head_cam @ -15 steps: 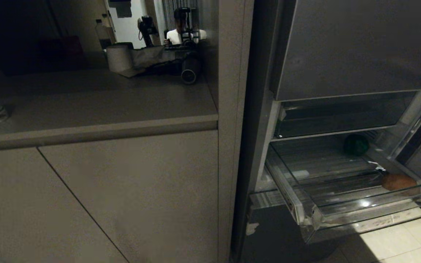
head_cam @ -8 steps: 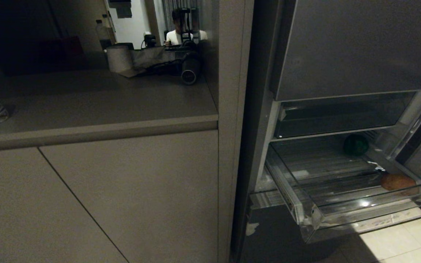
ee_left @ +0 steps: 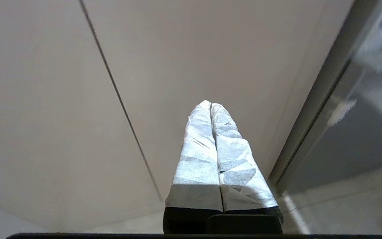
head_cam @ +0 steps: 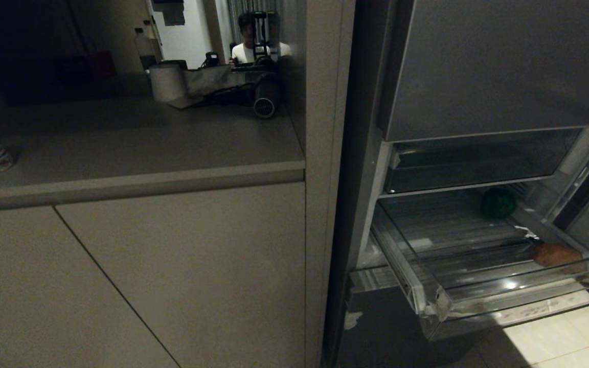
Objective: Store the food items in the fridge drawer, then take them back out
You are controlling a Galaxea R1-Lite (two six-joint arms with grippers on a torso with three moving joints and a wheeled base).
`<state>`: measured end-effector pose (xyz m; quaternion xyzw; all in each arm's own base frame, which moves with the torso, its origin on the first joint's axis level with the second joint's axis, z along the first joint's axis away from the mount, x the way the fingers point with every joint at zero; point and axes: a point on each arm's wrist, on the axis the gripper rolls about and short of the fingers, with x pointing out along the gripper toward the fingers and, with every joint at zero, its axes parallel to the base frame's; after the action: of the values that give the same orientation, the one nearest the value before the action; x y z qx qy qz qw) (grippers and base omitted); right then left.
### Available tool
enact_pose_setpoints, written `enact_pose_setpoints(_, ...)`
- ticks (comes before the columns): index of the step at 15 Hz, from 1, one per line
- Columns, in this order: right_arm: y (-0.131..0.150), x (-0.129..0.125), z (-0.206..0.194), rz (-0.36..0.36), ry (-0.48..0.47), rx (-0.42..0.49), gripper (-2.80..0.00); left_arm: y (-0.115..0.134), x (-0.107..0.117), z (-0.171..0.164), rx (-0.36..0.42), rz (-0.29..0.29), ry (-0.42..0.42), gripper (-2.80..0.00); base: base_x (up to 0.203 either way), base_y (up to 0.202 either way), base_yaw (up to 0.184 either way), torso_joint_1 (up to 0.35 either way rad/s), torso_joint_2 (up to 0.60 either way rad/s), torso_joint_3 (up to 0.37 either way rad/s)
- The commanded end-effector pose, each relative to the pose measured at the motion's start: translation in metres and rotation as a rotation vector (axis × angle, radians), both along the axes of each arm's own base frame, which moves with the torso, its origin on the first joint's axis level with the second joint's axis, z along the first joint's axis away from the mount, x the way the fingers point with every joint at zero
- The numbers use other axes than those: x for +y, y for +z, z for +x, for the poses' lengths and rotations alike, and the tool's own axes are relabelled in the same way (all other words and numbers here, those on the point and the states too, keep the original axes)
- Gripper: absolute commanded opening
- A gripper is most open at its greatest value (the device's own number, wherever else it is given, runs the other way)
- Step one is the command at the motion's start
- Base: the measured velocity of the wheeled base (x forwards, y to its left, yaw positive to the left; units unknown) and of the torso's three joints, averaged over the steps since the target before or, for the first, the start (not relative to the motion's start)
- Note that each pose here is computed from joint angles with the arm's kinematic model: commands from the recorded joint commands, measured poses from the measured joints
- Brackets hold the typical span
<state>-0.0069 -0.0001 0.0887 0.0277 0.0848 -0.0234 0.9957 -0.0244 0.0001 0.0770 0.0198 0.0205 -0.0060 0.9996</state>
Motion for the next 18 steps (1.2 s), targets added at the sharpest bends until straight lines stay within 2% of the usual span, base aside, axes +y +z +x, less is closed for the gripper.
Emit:
enact_pose_setpoints(1,0.04,0.0,0.014,0.055,-0.015,0.061,-2.8,-0.001,0.0,0.0,-0.001,-0.036,0.01,-2.8,0.0,0.0,0.0,0.0,0.0,0.0)
enact_pose_setpoints(3,0.063,0.0,0.031,0.097,-0.004,0.177,-2.8,-0.001,0.0,0.0,-0.001,-0.038,0.01,-2.8,0.0,0.0,0.0,0.0,0.0,0.0)
enact_pose_setpoints(5,0.073,0.0,0.051,0.125,0.017,0.287,-2.8,-0.001,0.0,0.0,-0.001,-0.038,0.01,-2.8,0.0,0.0,0.0,0.0,0.0,0.0)
enact_pose_setpoints(9,0.074,-0.001,0.099,0.164,0.069,0.511,-2.8,-0.001,0.0,0.0,-0.001,-0.038,0.01,-2.8,0.0,0.0,0.0,0.0,0.0,0.0)
enact_pose_setpoints(11,0.068,-0.001,0.121,0.151,0.098,0.609,-2.8,-0.001,0.0,0.0,-0.001,-0.038,0.011,-2.8,0.0,0.0,0.0,0.0,0.0,0.0)
enact_pose_setpoints(13,0.063,-0.001,0.139,0.128,0.122,0.667,-2.8,-0.001,0.0,0.0,-0.001,-0.039,0.01,-2.8,0.0,0.0,0.0,0.0,0.0,0.0)
enact_pose_setpoints(18,0.043,-0.003,0.192,0.122,0.13,0.743,-2.8,-0.001,0.0,0.0,-0.001,-0.038,0.01,-2.8,0.0,0.0,0.0,0.0,0.0,0.0)
